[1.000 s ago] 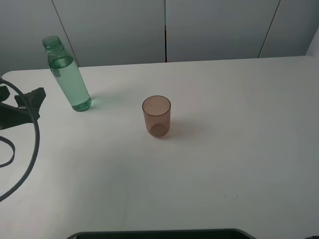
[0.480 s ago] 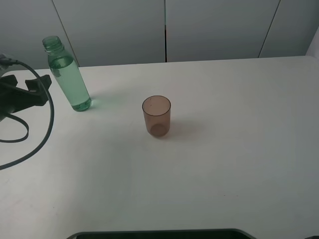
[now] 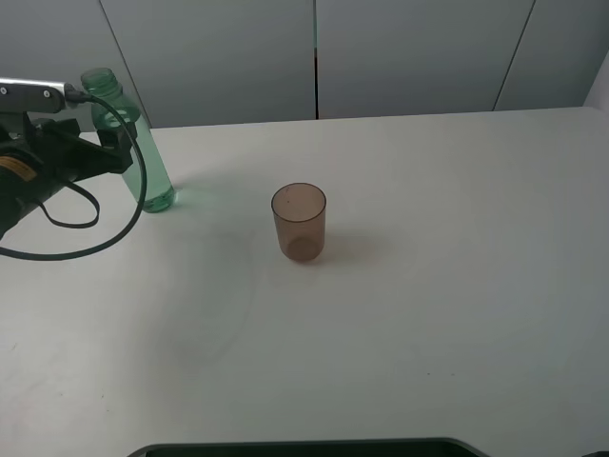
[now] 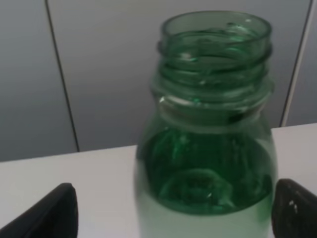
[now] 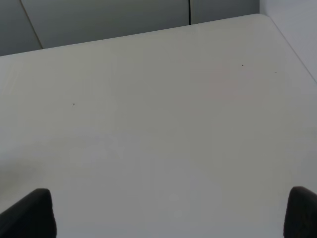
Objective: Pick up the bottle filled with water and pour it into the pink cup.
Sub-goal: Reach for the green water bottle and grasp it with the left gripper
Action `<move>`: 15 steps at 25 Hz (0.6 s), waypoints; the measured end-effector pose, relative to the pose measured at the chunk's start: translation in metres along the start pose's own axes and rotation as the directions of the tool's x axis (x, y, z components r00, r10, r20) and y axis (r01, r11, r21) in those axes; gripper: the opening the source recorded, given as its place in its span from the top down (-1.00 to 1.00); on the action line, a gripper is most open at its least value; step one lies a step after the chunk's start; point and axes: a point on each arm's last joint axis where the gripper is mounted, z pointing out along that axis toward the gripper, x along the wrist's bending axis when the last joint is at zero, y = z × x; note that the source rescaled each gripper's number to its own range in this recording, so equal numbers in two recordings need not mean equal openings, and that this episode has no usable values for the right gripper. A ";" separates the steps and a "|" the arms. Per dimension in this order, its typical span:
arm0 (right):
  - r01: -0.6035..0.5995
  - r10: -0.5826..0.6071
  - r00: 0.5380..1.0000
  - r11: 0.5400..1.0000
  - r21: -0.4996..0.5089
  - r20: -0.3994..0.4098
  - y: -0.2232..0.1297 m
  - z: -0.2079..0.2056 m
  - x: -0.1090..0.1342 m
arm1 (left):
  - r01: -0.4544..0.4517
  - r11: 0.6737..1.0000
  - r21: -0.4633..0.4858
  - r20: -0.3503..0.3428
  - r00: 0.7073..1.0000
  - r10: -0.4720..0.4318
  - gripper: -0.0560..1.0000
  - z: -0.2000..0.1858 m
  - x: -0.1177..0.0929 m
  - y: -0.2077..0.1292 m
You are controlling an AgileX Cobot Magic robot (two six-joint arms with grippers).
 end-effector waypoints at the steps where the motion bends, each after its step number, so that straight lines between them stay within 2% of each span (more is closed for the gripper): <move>1: 0.000 0.000 1.000 1.000 0.000 0.000 0.000 0.000 0.000 | -0.004 1.000 -0.001 0.009 1.000 0.004 -1.00 0.003 -0.001 -0.001; 15: 0.000 0.000 1.000 1.000 0.000 0.000 0.000 0.000 0.000 | 0.009 1.000 0.010 0.063 0.998 -0.010 -1.00 0.043 -0.003 -0.014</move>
